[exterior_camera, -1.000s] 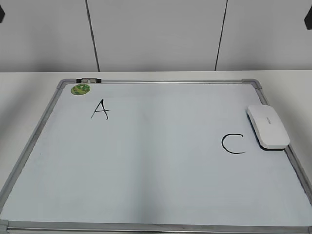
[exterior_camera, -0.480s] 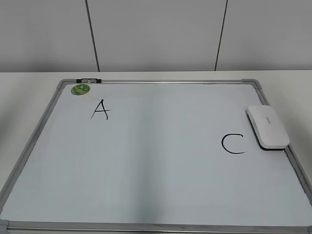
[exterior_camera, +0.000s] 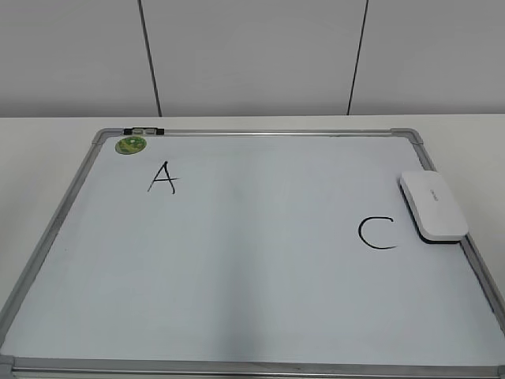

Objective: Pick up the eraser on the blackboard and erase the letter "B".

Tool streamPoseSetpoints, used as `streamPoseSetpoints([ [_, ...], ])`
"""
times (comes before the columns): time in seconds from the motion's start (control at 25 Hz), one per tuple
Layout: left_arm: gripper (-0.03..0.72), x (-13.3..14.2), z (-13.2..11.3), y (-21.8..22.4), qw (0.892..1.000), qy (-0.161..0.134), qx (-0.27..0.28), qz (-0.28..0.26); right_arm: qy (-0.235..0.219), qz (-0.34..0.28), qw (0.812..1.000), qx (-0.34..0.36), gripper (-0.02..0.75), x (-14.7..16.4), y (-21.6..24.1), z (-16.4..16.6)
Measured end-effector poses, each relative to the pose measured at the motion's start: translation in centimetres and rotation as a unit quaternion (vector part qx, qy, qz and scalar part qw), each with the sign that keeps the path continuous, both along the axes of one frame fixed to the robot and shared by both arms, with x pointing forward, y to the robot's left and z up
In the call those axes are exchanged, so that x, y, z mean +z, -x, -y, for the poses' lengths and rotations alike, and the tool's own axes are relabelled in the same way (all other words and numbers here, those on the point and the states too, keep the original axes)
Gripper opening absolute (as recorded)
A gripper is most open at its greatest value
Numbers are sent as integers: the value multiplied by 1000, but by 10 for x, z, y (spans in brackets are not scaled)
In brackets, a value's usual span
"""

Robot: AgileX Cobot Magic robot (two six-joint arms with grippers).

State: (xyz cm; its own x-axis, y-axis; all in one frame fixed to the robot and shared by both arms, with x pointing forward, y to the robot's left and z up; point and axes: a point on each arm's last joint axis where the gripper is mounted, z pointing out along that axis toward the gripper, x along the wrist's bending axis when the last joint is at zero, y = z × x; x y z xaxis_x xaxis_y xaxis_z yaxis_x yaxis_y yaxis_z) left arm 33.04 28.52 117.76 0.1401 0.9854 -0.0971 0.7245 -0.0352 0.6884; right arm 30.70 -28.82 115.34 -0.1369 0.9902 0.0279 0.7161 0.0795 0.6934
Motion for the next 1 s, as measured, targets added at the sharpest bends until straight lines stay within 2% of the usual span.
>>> streamPoseSetpoints([
  [0.44,543,-76,-2,52,1000,0,0,-23,28,42,999,-15,592,-57,59,5],
  [0.56,543,-92,-4,60,1000,-10,4,-28,40,52,998,-21,592,-65,66,7],
  [0.72,543,-113,-8,66,999,-32,14,-37,47,35,998,-25,592,-78,65,9],
  [0.84,543,-124,-9,69,998,-37,16,-43,48,27,998,-25,591,-87,61,9],
  [1.0,543,-124,-9,68,999,-37,18,-21,47,27,998,-25,591,-102,52,9],
])
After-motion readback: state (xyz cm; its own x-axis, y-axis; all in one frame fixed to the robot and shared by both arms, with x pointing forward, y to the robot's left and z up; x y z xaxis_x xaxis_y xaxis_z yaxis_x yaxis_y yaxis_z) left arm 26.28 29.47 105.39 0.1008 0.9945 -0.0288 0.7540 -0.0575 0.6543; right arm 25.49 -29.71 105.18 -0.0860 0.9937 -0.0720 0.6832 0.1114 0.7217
